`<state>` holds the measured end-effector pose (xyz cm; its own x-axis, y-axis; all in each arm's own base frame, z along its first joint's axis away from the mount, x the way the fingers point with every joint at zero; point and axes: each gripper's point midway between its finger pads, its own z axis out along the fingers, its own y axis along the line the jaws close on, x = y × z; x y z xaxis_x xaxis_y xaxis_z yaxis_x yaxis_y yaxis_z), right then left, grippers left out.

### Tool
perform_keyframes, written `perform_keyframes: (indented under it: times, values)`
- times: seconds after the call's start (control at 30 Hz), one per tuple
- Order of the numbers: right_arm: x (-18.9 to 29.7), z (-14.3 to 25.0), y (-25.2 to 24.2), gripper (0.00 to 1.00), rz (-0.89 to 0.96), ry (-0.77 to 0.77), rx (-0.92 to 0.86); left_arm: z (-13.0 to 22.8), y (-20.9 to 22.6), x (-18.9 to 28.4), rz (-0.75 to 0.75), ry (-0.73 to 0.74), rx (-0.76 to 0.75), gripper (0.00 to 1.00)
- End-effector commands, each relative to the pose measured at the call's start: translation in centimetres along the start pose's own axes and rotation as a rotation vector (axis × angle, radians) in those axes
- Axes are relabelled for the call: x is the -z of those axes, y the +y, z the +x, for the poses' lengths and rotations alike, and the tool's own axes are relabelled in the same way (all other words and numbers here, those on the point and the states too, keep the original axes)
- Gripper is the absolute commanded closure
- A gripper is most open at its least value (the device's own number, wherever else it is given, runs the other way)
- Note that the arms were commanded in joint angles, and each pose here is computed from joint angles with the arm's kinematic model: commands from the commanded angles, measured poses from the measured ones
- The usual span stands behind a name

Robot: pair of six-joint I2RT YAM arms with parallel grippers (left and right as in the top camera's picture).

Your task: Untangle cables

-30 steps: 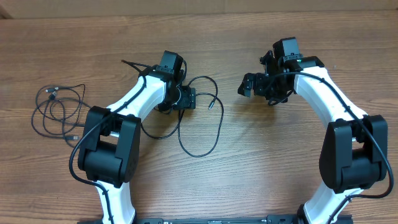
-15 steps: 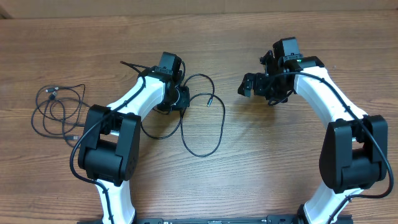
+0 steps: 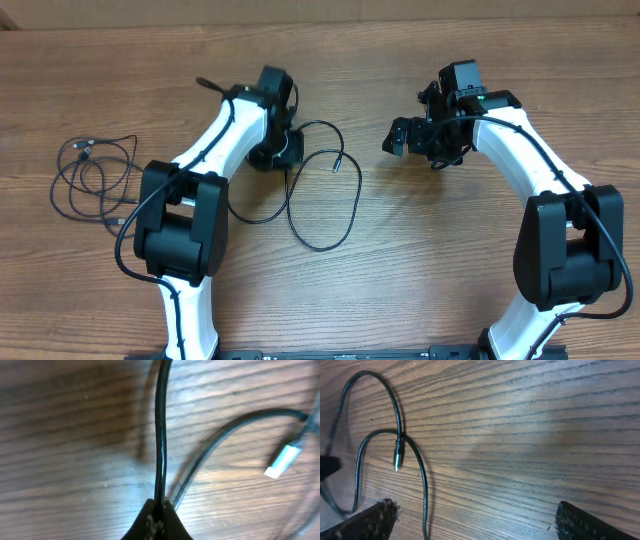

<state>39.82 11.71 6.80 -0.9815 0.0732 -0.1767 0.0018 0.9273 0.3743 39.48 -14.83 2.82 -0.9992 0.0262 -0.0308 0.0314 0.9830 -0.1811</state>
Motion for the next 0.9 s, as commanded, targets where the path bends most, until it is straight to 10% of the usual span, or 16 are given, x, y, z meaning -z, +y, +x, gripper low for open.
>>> perform_keyframes:
  times: [0.0,0.4,0.5,0.63,0.87]
  values:
    - [0.7,-0.2,0.3,0.00,0.001,-0.023,0.009,-2.9,-0.7,3.9,0.011,-0.078,-0.036,0.96]
    - [0.7,-0.2,0.3,0.00,0.001,-0.023,0.009,-4.6,-2.4,11.9,0.030,-0.151,-0.046,0.96]
    - [0.7,-0.2,0.3,0.00,0.001,-0.023,0.009,-4.0,-2.4,12.2,0.030,-0.130,-0.041,0.56]
    - [0.7,-0.2,0.3,0.00,0.001,-0.023,0.009,-2.8,-2.3,12.0,0.022,-0.081,-0.037,0.27]
    - [0.7,-0.2,0.3,0.00,0.001,-0.023,0.009,-1.4,-2.2,10.9,-0.029,-0.030,-0.052,0.34]
